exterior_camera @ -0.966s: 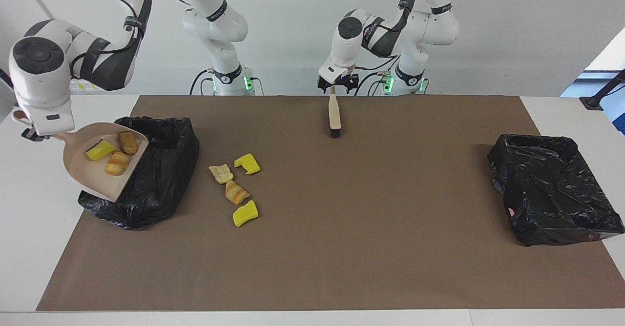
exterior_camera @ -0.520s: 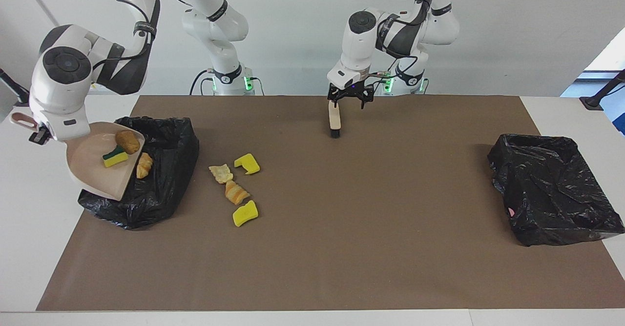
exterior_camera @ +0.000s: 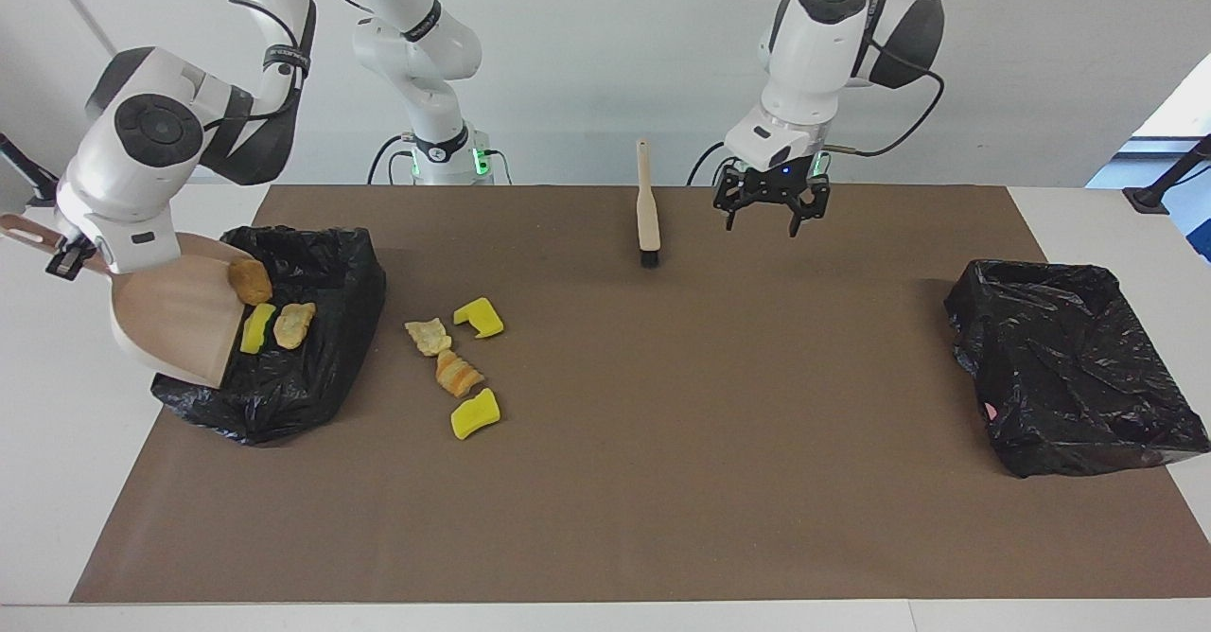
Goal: Sweep and dump trash in bin
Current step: 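Tip the dustpan over the black bin with the right gripper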
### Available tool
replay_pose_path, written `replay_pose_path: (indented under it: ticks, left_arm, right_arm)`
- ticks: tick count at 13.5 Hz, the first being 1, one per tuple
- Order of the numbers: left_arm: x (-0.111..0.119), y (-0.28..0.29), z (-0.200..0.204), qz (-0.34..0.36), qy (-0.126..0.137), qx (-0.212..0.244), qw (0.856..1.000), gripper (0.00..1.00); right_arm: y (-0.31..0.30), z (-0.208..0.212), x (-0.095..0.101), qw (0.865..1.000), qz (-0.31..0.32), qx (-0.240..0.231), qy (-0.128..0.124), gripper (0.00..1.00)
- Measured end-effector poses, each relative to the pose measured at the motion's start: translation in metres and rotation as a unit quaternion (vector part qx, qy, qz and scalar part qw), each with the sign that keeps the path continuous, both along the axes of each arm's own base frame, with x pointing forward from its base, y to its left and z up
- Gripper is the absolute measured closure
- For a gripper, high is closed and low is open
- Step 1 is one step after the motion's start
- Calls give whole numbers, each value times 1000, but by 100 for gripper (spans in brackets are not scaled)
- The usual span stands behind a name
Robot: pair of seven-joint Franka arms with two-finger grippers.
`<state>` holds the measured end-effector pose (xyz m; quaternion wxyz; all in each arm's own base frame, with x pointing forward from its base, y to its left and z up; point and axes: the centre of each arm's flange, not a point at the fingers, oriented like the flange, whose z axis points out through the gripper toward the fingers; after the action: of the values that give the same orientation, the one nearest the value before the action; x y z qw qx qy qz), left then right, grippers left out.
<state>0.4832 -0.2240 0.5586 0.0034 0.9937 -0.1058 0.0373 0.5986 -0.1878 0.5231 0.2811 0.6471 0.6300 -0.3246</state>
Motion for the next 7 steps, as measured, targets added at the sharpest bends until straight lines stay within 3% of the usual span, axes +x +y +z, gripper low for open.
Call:
replay_pose_path:
  ticks: [3,7]
  left_arm:
    - [15,46,55,12,-7,-4,1000,0]
    - [17,107,119,-16,0,1,1000,0]
  right_arm:
    - [22,2,6,1000,-2,-23,-16,67]
    - [18,16,3,999,-28,-19,-29,67]
